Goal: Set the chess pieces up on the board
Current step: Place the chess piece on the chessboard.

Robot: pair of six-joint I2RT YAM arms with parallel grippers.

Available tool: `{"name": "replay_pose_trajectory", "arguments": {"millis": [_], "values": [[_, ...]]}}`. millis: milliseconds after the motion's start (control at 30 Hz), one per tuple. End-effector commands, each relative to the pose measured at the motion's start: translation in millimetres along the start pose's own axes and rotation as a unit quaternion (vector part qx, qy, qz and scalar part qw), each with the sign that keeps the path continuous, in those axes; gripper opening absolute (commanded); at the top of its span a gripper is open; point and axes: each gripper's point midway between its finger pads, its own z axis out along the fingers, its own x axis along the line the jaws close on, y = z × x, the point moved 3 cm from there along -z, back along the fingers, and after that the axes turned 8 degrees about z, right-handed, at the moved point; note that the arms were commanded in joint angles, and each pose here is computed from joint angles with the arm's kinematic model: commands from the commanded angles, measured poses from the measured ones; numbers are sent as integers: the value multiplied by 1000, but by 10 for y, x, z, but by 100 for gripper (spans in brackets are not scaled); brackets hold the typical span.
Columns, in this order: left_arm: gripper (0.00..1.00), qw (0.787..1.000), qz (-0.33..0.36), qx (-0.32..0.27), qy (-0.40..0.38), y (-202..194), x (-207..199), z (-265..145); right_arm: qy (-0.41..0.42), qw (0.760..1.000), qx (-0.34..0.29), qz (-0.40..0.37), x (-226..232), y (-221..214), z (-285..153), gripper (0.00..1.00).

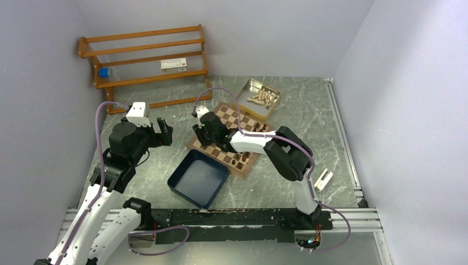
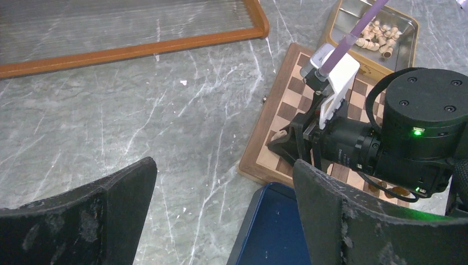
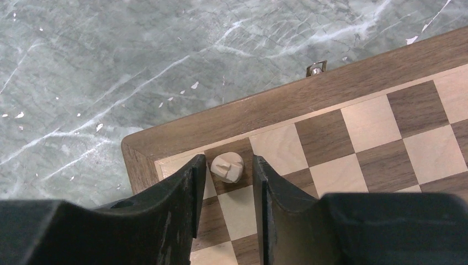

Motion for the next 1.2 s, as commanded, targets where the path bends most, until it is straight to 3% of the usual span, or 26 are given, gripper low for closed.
{"name": "replay_pose_trajectory", "arguments": {"millis": [0,367,567,867,1000,1167], "values": [[97,1000,-3,-14,-3,58,-3,-3,1,1000,-1,4,12,40,37,41],[98,1000,-4,-11,-4,48,-6,6,-2,1000,-9,7,16,151,-27,43],[97,1000,-4,-12,-5,47,-9,5,-7,1000,-27,13,3,396,-200,58],[97,1000,-3,-10,-12,43,-31,9,10,995,-86,39,-51,957,-666,67],[97,1000,-2,-9,-16,40,-41,6,-25,992,-118,37,-335,1207,-824,64],[96,1000,-2,5,-21,-68,-60,86,-134,978,-148,53,-1182,1512,-902,57]]}}
